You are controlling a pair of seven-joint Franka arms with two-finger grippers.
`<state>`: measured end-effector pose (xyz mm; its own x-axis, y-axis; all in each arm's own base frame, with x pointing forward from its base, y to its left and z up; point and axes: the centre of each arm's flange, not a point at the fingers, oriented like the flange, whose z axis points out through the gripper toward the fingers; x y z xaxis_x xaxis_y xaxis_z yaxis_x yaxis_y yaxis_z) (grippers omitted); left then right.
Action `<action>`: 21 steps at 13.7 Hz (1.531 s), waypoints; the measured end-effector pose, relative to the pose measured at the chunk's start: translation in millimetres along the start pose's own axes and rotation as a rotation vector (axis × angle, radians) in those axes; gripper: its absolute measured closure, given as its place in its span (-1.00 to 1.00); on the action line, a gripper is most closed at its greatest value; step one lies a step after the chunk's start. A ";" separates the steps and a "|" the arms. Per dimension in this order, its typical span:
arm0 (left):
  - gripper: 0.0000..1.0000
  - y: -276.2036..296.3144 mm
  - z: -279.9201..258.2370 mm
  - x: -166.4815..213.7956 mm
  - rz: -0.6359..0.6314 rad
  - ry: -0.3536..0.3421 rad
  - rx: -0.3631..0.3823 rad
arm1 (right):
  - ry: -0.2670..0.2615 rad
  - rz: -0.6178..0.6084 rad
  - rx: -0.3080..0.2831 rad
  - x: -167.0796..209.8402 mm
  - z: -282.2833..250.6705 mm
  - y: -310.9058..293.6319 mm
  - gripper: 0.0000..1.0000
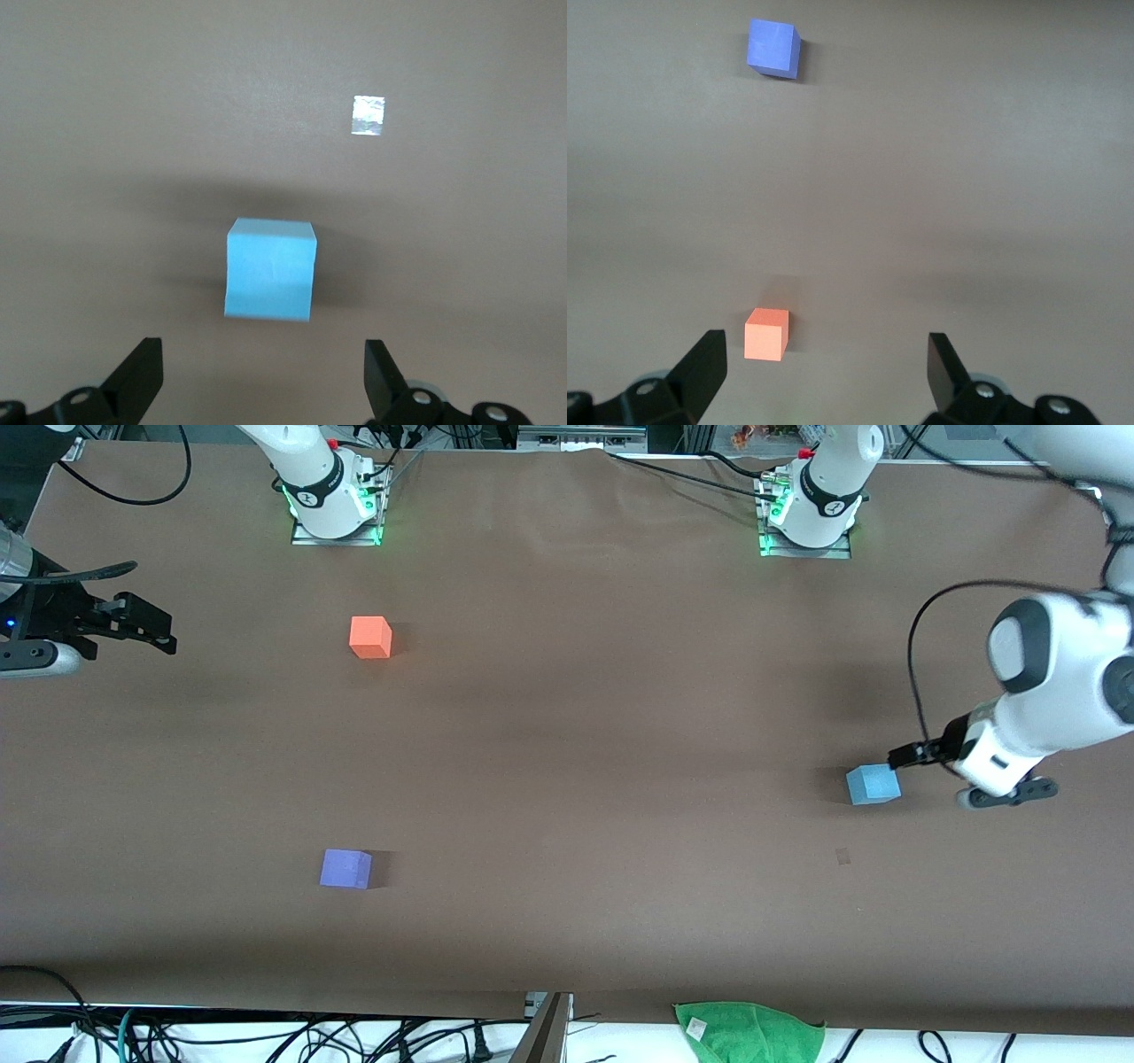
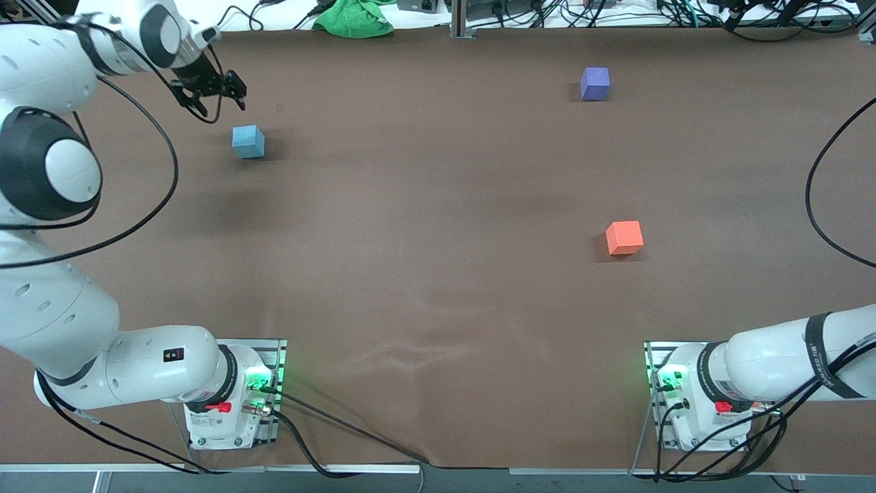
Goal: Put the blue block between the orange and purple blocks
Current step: 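Lower the left gripper onto the light blue cube and grasp it, then carry the light blue cube to mid-table with the left gripper and release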
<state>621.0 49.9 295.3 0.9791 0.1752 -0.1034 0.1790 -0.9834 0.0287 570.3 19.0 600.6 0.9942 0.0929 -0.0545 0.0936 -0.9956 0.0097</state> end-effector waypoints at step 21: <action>-0.21 181.2 34.3 -21.8 -0.217 -0.038 0.083 | 0.000 0.000 0.000 0.1 0.1 0.0 -1.00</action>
<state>628.8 -133.7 268.7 0.9137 0.3830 -0.1357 0.3752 -0.9235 -0.0802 570.4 19.0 600.5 0.9942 0.0929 -0.0544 0.0936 -0.9956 0.0097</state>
